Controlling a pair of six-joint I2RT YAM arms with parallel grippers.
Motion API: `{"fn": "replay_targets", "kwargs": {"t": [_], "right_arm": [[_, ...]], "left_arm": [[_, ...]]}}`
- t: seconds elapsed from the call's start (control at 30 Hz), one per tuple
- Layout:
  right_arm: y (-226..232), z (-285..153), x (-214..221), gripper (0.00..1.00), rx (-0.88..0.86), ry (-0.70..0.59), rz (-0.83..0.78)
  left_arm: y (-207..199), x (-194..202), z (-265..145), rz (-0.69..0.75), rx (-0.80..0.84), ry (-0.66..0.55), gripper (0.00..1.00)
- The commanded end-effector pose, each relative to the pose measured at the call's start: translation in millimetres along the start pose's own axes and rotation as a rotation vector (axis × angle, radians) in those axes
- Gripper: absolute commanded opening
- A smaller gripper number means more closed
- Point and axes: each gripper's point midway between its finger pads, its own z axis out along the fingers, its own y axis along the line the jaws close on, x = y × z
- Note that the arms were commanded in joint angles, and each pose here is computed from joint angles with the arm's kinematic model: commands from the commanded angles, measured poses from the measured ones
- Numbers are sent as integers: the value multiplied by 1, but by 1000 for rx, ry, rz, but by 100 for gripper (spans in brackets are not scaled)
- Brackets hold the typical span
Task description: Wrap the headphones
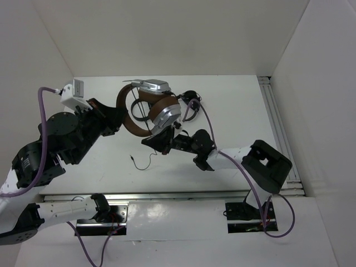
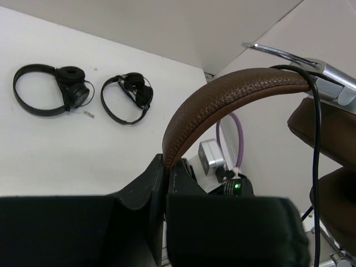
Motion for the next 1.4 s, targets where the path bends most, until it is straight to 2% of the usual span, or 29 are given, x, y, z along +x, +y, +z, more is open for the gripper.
{"fn": "replay_targets", "kwargs": {"t": [0.0, 0.3, 0.43, 0.53, 0.6, 0.73, 0.83, 1.07, 1.37], "right_arm": [[20, 4, -20, 0, -77, -105, -55], [34, -5, -3, 0, -120, -119, 18], [58, -9, -6, 0, -253, -134, 58], [76, -8, -6, 5, -319, -148, 89], [87, -6, -4, 5, -343, -144, 100], [106, -6, -10, 12, -394, -176, 106], [117, -5, -21, 27, -454, -208, 109], [141, 1, -21, 29, -525, -207, 129], [164, -5, -18, 32, -564, -200, 136]], "left_arm": [[-22, -50, -10, -81, 54, -135, 0], [-28, -85, -9, 0, -16, -203, 0], [-28, -101, -14, 17, -42, -241, 0], [-23, -104, -14, 24, -67, -256, 0], [-20, -96, -8, 31, -87, -244, 0], [-18, -85, 0, 20, -95, -233, 0], [-19, -83, 2, 3, -88, -239, 0], [-21, -79, 6, 10, -83, -227, 0], [-9, -102, 2, 81, -181, -305, 0]]}}
